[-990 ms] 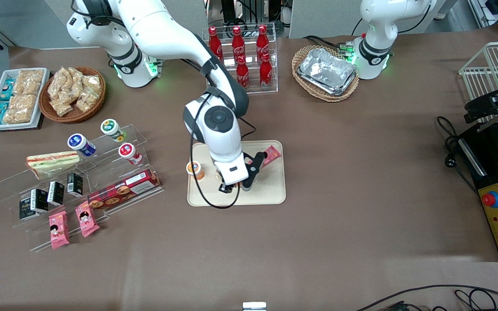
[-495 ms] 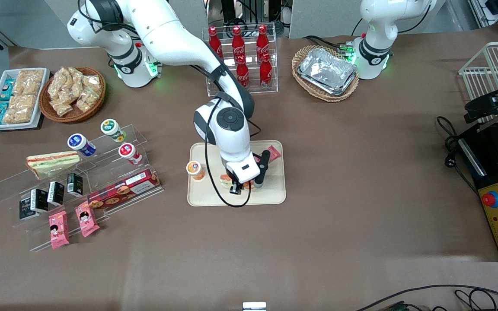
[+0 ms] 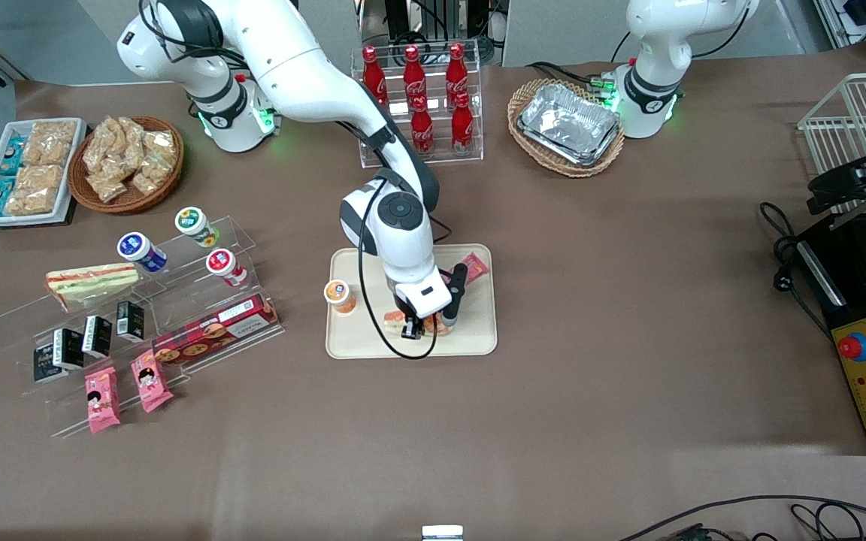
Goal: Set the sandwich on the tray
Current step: 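Lower the sandwich onto the tray and open the right gripper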
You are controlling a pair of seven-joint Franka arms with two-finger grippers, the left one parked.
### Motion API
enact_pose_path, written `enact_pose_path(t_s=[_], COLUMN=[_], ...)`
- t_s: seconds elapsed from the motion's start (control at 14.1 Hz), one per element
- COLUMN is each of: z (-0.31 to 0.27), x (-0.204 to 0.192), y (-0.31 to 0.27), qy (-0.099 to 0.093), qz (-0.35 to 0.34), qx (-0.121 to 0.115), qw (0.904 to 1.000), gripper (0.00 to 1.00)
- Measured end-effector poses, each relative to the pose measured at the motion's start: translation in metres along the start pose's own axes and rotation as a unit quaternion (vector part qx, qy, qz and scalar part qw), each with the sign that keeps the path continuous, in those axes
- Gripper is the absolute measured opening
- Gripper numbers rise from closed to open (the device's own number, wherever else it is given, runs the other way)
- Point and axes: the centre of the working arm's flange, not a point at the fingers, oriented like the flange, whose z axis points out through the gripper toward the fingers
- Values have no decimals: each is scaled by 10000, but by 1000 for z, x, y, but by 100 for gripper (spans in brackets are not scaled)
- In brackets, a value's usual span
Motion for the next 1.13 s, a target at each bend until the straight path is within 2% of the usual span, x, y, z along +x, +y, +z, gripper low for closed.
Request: enact_pose_path(t_s=[0.57,0.71,1.13], z=[-1,-2,-65], x=[-3,-5,-9], y=[7,10,23], qy=[34,27,-187], qz=[40,64,200], qx=[-74,-75,292], qw=[10000,9999,9992], gripper=[84,100,100])
